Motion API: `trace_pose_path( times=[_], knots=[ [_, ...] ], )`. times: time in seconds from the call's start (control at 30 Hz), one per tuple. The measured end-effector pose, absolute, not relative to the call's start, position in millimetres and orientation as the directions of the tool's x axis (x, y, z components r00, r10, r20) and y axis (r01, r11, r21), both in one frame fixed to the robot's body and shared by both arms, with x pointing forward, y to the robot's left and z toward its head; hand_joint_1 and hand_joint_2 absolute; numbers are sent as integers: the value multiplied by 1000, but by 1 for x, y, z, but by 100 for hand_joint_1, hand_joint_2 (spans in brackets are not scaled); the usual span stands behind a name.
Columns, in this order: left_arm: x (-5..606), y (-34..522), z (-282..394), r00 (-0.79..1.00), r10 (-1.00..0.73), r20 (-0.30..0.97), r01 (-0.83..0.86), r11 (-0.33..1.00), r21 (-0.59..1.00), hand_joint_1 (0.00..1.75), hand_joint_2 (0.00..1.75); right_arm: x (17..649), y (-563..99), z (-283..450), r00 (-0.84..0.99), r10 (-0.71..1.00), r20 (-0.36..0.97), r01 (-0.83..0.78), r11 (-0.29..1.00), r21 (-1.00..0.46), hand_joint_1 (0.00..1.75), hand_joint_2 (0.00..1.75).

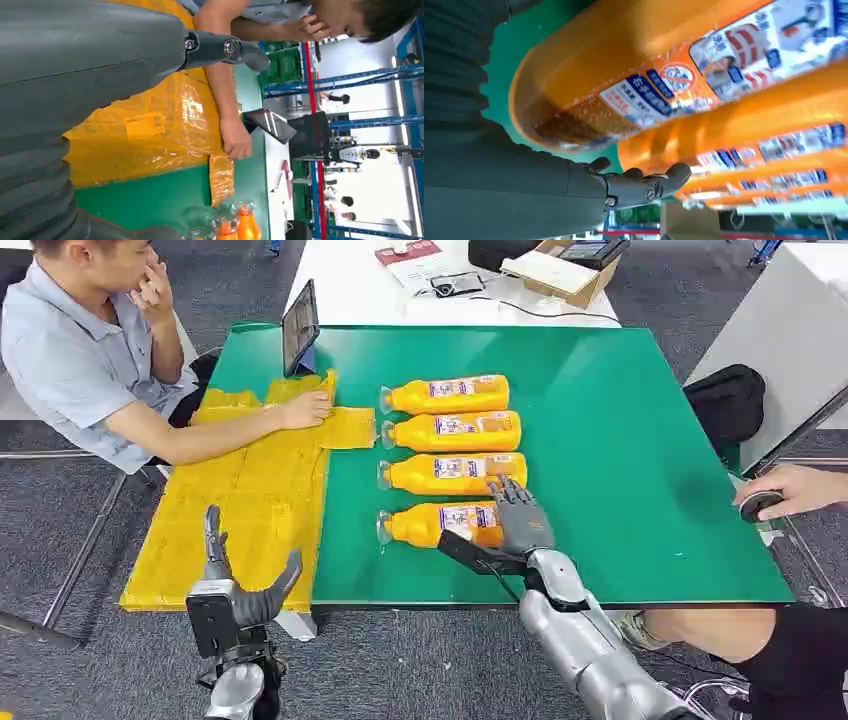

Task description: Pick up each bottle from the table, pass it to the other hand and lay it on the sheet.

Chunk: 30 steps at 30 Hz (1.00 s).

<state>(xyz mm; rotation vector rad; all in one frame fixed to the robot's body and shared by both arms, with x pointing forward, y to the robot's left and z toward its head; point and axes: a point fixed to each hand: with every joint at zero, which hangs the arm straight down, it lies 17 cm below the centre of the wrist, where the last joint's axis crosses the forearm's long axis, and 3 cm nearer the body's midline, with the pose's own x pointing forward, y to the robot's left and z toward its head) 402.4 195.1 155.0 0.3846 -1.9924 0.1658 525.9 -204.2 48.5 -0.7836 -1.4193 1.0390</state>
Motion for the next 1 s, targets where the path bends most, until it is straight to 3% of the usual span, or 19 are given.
trace_pose_path(
  times=[0.13, 0.17, 0.2, 0.23, 0.27, 1.0],
  knots=[
    [403, 195, 153, -394, -194, 898, -337, 940, 55, 0, 175, 526, -201, 38, -131, 892, 432, -157, 412, -898, 0, 175],
    [403, 195, 153, -394, -195, 898, -337, 940, 56, 0, 175, 526, -201, 36, -129, 888, 442, -171, 419, -892, 14, 175],
    [403, 195, 152, -392, -195, 899, -336, 940, 57, 0, 175, 526, -200, 33, -128, 883, 451, -185, 425, -886, 37, 175],
    [403, 194, 152, -391, -195, 900, -336, 940, 58, 0, 175, 526, -199, 31, -127, 880, 458, -196, 430, -881, 145, 175],
    [403, 194, 151, -390, -195, 900, -336, 940, 59, 0, 175, 526, -198, 30, -131, 877, 462, -202, 433, -879, 173, 175],
    [405, 194, 149, -397, -191, 898, -333, 941, 53, 0, 175, 515, -165, 23, -190, 746, 638, -311, 571, -760, 175, 175]
  ],
)
